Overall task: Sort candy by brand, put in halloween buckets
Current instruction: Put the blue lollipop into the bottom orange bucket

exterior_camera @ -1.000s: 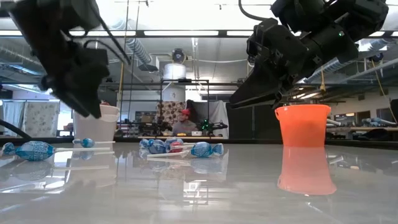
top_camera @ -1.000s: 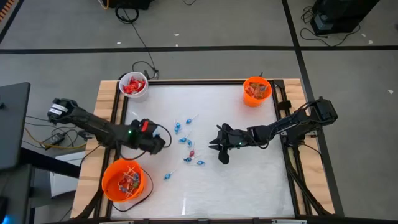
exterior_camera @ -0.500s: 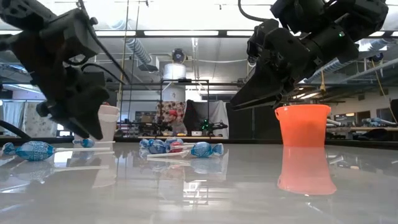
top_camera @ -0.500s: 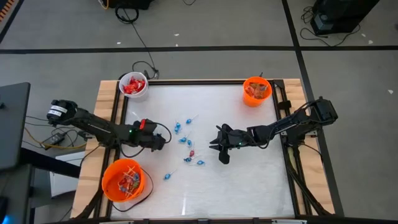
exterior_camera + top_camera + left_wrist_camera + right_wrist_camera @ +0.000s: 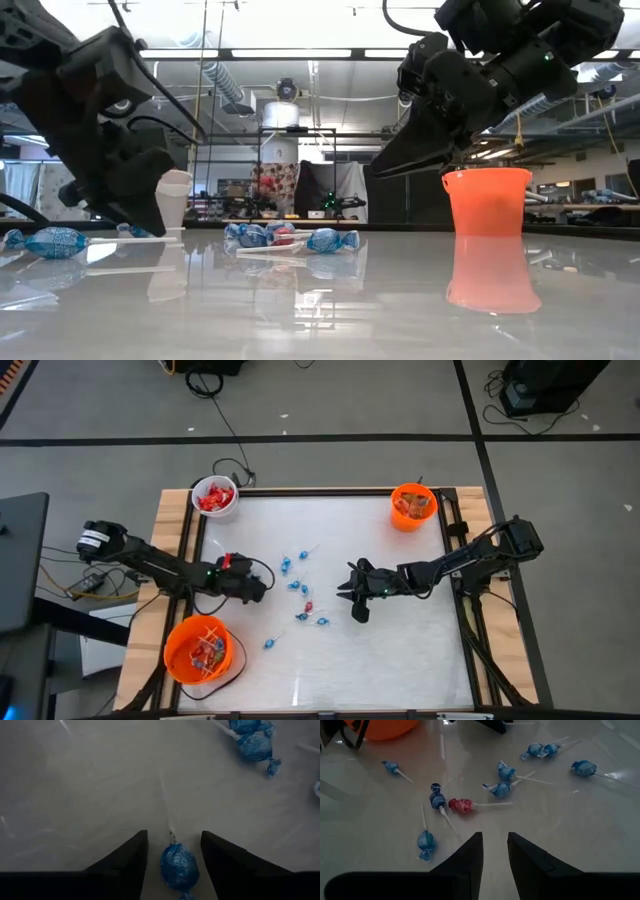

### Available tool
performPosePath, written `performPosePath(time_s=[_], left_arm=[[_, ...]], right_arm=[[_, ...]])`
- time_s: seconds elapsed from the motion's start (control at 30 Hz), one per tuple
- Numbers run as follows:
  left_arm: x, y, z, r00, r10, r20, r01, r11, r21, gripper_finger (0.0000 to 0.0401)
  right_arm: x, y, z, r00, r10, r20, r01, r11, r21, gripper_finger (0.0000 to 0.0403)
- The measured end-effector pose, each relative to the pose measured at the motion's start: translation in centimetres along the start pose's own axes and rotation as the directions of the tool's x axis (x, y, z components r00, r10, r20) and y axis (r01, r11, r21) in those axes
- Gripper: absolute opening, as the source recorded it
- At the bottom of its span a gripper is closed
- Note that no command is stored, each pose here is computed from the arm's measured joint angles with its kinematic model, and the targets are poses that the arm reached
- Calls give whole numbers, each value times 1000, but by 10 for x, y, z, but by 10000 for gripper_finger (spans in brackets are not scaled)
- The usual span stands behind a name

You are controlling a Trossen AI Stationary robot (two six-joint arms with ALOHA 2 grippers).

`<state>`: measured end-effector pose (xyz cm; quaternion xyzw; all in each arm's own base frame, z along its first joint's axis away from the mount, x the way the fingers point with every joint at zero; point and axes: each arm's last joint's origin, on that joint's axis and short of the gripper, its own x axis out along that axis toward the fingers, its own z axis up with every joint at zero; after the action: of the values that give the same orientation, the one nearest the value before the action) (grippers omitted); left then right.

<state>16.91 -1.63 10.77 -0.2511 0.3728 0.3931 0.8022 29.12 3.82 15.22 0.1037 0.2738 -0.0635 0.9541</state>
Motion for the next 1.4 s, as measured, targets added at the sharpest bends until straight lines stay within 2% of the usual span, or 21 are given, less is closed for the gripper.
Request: performPosePath(time_s=[0.13,0.27,0.4,0.5,0.63,0.73,0.9,1.03,1.17,1.23,1.3,1.4], left_arm=[[-4,-5,5,999,13,-36,-13,1000,8,166],[-13,-16,14,994,0,-108,9,997,80,115],[-19,-27,23,992,-49,-120,69,984,164,76],[-23,-34,29,991,-72,-110,91,981,169,76],[-36,-47,43,984,-120,-128,140,977,160,103],[-53,-62,55,971,-189,-143,213,962,172,117],[-88,-86,69,950,-278,-142,302,933,196,111],[-124,-100,77,870,-373,-322,440,883,164,101],[-164,-107,84,839,-391,-379,462,880,114,92],[-177,-109,84,844,-403,-353,468,876,120,89],[-182,-111,80,870,-399,-289,454,878,153,88],[-172,-115,64,919,-332,-211,377,898,226,91]], right_arm=[[0,0,0,1000,-1,-2,1,1000,1,103],[0,0,0,1000,-1,-3,1,1000,-3,103],[0,0,0,1000,-1,-4,1,1000,-4,103],[0,0,-1,1000,-3,-9,3,1000,-6,103],[0,-1,-3,1000,-9,-30,9,1000,-14,103],[0,-2,-6,998,-18,-58,17,1000,-26,103],[0,-3,-9,995,-30,-90,27,999,-33,103],[0,-3,-8,996,-29,-85,26,999,-32,103],[0,-3,-8,996,-28,-83,26,999,-31,103],[0,-3,-8,996,-28,-83,25,999,-31,103],[0,-3,-8,996,-28,-83,25,999,-31,103],[0,-3,-8,996,-28,-84,26,999,-23,103]])
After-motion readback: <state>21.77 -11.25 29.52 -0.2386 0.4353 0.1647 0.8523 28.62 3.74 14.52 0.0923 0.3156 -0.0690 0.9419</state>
